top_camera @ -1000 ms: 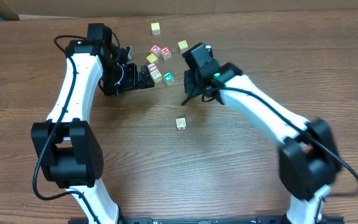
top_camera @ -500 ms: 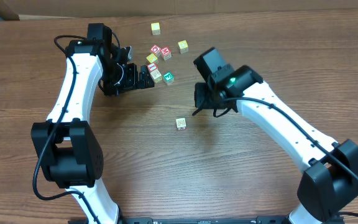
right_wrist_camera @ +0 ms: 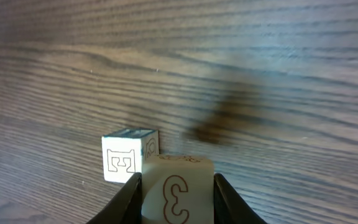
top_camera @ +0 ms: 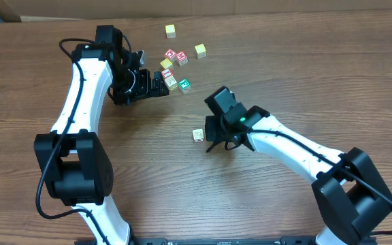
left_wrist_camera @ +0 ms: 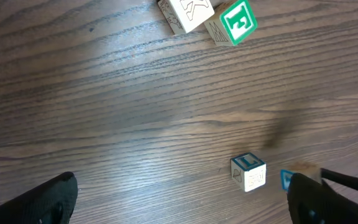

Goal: Flip 5 blocks

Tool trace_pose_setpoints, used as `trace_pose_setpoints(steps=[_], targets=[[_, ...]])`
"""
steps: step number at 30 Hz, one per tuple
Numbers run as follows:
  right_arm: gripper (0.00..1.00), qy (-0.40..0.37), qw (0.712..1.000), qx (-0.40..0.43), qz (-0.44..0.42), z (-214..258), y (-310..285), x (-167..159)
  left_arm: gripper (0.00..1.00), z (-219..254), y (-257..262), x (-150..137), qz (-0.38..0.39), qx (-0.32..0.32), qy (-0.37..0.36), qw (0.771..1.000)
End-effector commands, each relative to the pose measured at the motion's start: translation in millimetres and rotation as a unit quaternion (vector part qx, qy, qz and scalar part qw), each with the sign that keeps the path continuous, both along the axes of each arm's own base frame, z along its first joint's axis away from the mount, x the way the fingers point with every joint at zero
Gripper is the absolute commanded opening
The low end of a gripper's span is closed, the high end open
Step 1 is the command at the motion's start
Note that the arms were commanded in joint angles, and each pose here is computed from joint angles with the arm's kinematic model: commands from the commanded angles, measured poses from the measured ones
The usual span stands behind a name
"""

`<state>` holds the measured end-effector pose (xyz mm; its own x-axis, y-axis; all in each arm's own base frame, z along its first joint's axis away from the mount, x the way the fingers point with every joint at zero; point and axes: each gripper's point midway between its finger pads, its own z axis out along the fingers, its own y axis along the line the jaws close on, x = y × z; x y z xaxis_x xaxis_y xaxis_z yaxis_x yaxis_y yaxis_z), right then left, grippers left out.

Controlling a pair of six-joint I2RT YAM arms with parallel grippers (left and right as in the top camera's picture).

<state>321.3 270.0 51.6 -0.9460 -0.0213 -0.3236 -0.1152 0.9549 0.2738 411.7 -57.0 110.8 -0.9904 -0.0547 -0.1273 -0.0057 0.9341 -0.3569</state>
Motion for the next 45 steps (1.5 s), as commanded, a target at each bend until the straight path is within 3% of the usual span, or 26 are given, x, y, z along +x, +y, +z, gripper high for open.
trace_pose_setpoints(steps=[1, 32, 37, 45], targets=[[0.27, -0.010, 1.000, -0.001, -0.003, -3.5, 0.0, 1.6, 1.00, 3.1, 4.5, 6.3, -0.001, 0.004, -0.010, 1.000], [0.29, -0.024, 1.000, -0.008, -0.010, -29.3, -2.1, 6.7, 1.00, 3.2, 4.5, 6.4, -0.001, 0.004, -0.010, 1.000], [0.43, -0.020, 1.000, -0.005, -0.007, -29.6, -1.0, 5.1, 1.00, 3.2, 4.4, 6.4, -0.001, 0.004, -0.010, 1.000], [0.49, -0.025, 1.000, -0.002, -0.008, -27.3, 0.5, 7.6, 1.00, 3.2, 4.5, 6.4, -0.001, 0.004, -0.010, 1.000]])
